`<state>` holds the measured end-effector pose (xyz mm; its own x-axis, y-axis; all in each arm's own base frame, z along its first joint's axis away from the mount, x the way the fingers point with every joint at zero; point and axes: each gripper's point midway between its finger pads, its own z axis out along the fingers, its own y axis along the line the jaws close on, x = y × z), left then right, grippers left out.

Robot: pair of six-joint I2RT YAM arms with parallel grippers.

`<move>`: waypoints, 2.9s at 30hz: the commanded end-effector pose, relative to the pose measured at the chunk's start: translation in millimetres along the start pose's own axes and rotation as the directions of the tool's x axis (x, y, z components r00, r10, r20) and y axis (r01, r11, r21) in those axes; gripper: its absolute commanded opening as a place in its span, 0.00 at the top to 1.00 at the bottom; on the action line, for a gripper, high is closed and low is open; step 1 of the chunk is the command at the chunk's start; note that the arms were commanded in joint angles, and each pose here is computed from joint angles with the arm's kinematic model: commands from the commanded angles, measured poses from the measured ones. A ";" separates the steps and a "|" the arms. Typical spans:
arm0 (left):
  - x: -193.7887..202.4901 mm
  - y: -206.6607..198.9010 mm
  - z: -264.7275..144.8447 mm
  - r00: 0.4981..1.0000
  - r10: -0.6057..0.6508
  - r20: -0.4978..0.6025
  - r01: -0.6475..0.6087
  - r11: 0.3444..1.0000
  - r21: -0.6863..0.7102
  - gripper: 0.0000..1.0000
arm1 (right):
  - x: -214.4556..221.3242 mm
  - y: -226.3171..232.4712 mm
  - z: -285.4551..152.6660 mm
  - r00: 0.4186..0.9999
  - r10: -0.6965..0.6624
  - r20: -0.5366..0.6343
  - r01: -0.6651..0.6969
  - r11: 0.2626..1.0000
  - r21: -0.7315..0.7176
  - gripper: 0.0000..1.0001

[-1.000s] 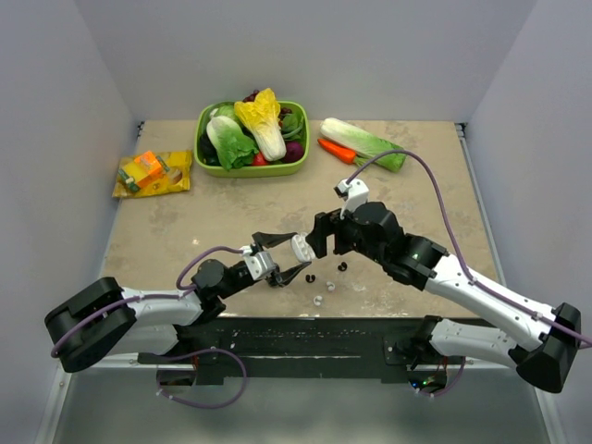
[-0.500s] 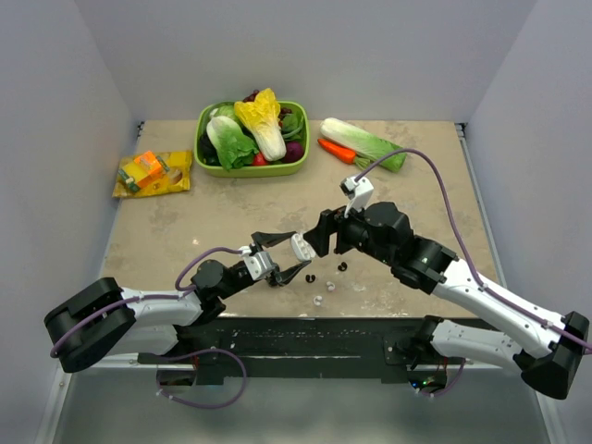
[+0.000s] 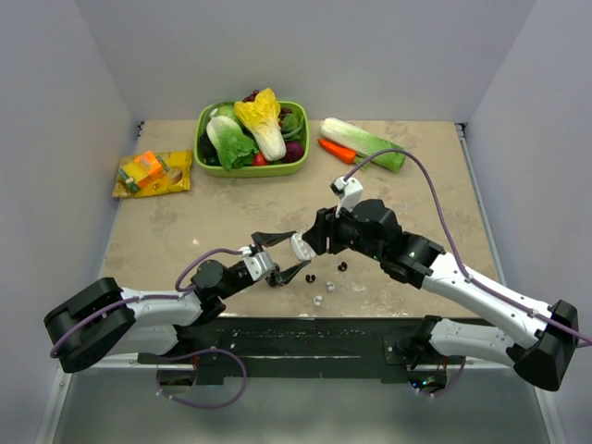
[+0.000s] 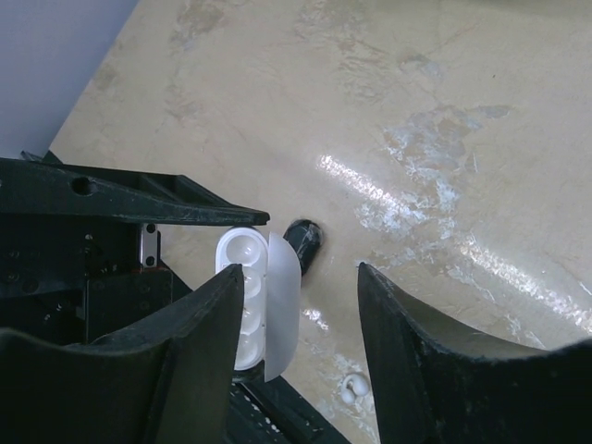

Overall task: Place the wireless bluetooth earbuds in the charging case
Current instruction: Adjust the charging case.

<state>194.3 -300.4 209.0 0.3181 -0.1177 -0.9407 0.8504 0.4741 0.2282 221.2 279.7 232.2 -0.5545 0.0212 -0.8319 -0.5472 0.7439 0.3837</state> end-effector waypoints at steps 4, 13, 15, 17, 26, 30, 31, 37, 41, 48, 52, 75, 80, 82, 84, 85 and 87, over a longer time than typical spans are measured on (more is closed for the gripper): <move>-74.6 13.9 0.6 0.957 0.081 0.279 -0.065 0.996 -0.065 1.00 | -6.5 5.7 3.9 1.000 0.015 0.026 -0.014 0.999 -0.038 0.49; -77.5 15.8 0.8 0.953 0.083 0.291 -0.063 0.995 -0.076 1.00 | 0.5 5.7 8.5 1.000 0.009 0.003 -0.009 0.999 -0.047 0.55; -78.2 15.9 0.6 0.952 0.083 0.294 -0.063 0.995 -0.077 1.00 | 1.9 5.0 9.8 1.000 0.008 -0.001 -0.008 0.999 -0.045 0.59; -78.1 15.5 0.3 0.952 0.082 0.294 -0.062 0.995 -0.075 1.00 | 3.1 3.8 10.3 1.000 0.008 -0.005 -0.008 0.999 -0.042 0.62; -75.7 15.9 0.3 0.955 0.074 0.287 -0.054 0.996 -0.077 1.00 | -1.1 4.0 5.5 1.000 -0.015 0.013 0.016 0.999 -0.048 0.80; -65.9 16.5 3.8 0.967 0.050 0.250 -0.031 0.997 -0.077 0.93 | -14.2 -1.3 -0.1 0.997 -0.063 0.042 0.063 0.998 -0.007 1.00; -63.3 16.4 4.8 0.970 0.040 0.241 -0.022 0.997 -0.076 0.88 | -16.1 -3.1 -1.7 0.995 -0.089 0.045 0.089 0.996 0.001 1.00; -43.6 20.4 18.9 0.989 -0.047 0.138 0.059 0.994 -0.088 0.38 | -34.2 -2.9 -20.9 0.980 -0.186 0.077 0.185 0.983 0.016 1.00; -31.0 33.3 23.6 0.992 -0.096 0.081 0.108 0.981 -0.164 0.19 | -40.3 -0.4 -28.4 0.972 -0.219 0.082 0.219 0.976 0.009 1.00; -29.6 50.6 29.9 0.991 -0.124 0.054 0.134 0.958 -0.252 0.00 | -44.5 0.0 -35.2 0.968 -0.228 0.100 0.228 0.974 0.013 1.00; -35.1 45.2 36.4 0.982 -0.184 0.044 0.189 0.957 -0.219 0.00 | -60.9 -4.2 -44.7 0.954 -0.250 0.166 0.243 0.968 0.058 1.00; -65.5 -0.7 24.4 0.929 -0.362 -0.074 0.368 0.889 0.272 0.06 | -55.3 22.3 -65.5 0.716 -0.696 0.056 0.669 0.706 0.233 1.00; -70.3 -1.2 27.4 0.930 -0.362 -0.064 0.364 0.885 0.289 0.12 | -46.6 19.6 -60.5 0.696 -0.717 0.028 0.682 0.673 0.287 1.00; -71.9 -3.6 27.5 0.928 -0.366 -0.065 0.367 0.878 0.306 0.13 | -46.4 20.7 -58.6 0.698 -0.716 0.028 0.677 0.672 0.298 1.00; -70.8 -6.1 26.3 0.926 -0.370 -0.072 0.373 0.872 0.316 0.13 | -46.8 21.0 -57.5 0.696 -0.717 0.028 0.678 0.670 0.301 1.00; -70.4 -7.5 25.5 0.926 -0.371 -0.072 0.373 0.871 0.321 0.13 | -45.6 22.0 -56.1 0.696 -0.718 0.028 0.680 0.671 0.296 1.00; -70.2 -9.2 24.9 0.924 -0.375 -0.073 0.377 0.866 0.329 0.13 | -44.9 24.2 -55.1 0.697 -0.717 0.032 0.681 0.675 0.284 1.00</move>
<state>181.8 -316.5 255.7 -0.0964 -0.1719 -0.9804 0.9834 0.1354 -0.1205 193.6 262.1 288.3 0.0105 -0.5249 -0.8511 -0.6095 0.6714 -0.4216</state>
